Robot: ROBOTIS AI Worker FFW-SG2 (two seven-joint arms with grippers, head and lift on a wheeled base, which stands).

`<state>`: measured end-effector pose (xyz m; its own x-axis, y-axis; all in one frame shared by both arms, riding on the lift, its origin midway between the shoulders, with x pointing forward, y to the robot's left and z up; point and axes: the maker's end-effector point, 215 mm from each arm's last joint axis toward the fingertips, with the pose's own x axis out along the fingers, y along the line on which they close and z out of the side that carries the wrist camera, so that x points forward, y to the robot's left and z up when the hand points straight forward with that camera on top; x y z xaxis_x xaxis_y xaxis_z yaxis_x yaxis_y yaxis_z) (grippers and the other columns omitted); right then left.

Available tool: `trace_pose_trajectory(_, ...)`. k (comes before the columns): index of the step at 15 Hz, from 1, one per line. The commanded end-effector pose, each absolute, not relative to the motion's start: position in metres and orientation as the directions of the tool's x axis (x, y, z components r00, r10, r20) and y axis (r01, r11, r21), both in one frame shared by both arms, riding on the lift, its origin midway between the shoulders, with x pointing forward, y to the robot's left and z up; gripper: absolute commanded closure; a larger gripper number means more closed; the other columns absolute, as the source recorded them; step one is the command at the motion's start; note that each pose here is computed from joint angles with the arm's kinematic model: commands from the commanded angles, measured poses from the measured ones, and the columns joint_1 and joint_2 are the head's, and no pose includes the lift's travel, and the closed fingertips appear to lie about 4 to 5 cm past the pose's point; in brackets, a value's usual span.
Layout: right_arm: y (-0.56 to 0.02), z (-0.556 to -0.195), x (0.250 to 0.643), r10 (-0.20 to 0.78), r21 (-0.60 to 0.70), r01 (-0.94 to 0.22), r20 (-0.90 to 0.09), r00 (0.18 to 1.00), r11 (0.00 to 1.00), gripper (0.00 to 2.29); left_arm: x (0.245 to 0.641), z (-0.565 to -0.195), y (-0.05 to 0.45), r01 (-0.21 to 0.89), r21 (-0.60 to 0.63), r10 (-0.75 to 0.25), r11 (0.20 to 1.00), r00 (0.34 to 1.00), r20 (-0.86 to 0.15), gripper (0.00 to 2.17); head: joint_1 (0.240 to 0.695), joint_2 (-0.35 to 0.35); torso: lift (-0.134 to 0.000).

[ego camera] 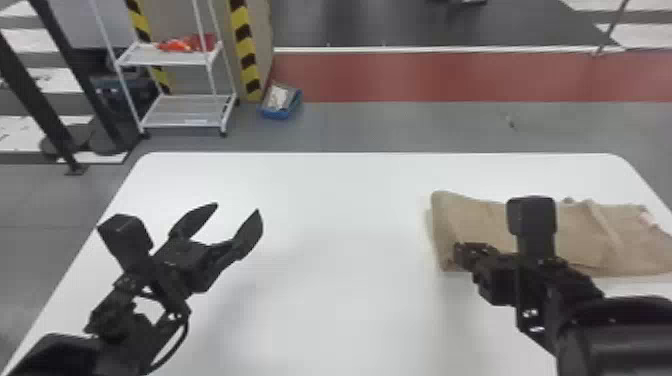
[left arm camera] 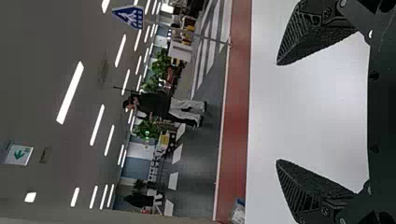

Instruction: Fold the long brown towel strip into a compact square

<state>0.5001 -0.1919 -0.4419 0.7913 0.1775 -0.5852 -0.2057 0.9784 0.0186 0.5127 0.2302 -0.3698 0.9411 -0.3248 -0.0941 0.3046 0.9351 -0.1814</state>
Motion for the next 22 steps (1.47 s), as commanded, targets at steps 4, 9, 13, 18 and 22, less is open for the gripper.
trace_pose_trajectory(4,-0.152,-0.427,0.502,0.243,0.040,-0.265,-0.548,0.801,0.963,1.69,0.515,-0.367,0.234,0.298,-0.179,-0.317,0.938,0.944,-0.088,0.15,0.695,0.057,-0.124)
trace_pose_trajectory(9,-0.076,-0.395,0.501,0.374,0.105,-0.371,-0.485,0.791,0.922,1.69,0.520,-0.372,0.241,0.284,-0.178,-0.303,0.942,0.948,-0.096,0.15,0.695,0.121,-0.124)
trace_pose_trajectory(13,-0.007,-0.381,0.497,0.468,0.080,-0.490,-0.463,0.753,0.868,1.69,0.522,-0.370,0.246,0.279,-0.174,-0.297,0.945,0.950,-0.091,0.15,0.695,0.201,-0.124)
trace_pose_trajectory(18,0.030,-0.389,0.484,0.516,0.079,-0.544,-0.454,0.726,0.835,1.69,0.520,-0.375,0.252,0.272,-0.173,-0.291,0.947,0.951,-0.099,0.15,0.695,0.274,-0.124)
trace_pose_trajectory(22,0.041,-0.397,0.472,0.529,0.081,-0.561,-0.468,0.708,0.824,1.68,0.522,-0.378,0.246,0.278,-0.176,-0.299,0.944,0.949,-0.102,0.15,0.695,0.308,-0.124)
